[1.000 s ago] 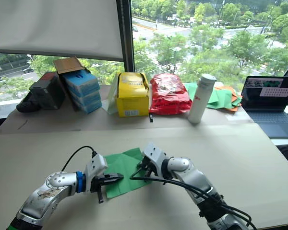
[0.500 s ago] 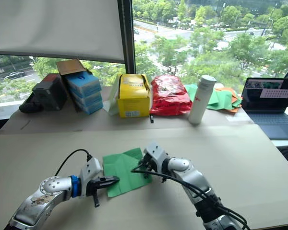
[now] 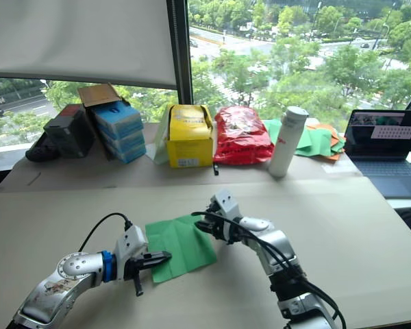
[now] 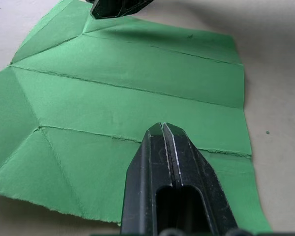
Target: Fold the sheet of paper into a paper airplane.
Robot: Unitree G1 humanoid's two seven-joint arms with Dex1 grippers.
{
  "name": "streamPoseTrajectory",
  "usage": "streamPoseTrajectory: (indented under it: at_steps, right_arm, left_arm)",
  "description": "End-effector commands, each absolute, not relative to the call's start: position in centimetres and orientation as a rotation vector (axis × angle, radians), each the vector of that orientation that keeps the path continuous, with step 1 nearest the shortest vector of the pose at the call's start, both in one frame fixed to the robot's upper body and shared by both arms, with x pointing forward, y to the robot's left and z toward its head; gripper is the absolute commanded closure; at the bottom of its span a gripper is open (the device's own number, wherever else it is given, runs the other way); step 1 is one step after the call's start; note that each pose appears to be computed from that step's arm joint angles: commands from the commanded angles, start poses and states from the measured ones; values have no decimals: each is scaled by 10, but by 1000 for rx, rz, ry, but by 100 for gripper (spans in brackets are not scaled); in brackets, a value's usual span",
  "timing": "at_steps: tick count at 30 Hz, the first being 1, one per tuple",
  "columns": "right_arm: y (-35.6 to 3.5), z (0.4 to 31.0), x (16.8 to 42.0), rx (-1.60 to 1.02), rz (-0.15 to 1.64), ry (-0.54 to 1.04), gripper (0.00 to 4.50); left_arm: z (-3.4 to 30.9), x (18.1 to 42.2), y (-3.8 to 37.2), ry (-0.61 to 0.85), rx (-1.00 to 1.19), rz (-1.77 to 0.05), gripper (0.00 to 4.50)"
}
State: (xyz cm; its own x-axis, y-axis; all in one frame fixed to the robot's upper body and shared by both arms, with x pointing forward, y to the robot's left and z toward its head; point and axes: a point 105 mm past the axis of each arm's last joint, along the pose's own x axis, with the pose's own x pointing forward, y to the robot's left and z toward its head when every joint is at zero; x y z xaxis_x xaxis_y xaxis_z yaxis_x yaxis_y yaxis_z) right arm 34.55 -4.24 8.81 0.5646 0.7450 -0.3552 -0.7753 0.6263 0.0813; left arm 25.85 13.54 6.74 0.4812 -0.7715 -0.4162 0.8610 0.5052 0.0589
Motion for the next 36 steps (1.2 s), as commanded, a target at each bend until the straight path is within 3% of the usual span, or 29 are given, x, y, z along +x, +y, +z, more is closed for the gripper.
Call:
streamPoseTrajectory:
  at_steps: [1,6,12,22,34,36]
  right_arm:
    - [-39,82,341,-93,914,415,225]
    - [-29,82,338,-85,944,413,225]
    - [-29,84,340,-83,937,404,225]
    - [-39,90,347,-97,897,382,225]
    - [-32,95,345,-72,910,361,225]
    - [-32,96,346,-66,907,359,277]
  left_arm:
    - [59,255,137,401,282,-998,450]
    - [59,255,136,398,281,-1000,450]
    - [84,273,120,305,299,-1028,450]
    - [58,279,108,360,334,-1055,450]
    - [54,278,108,370,350,-1068,450]
    - [54,278,109,369,351,-1064,450]
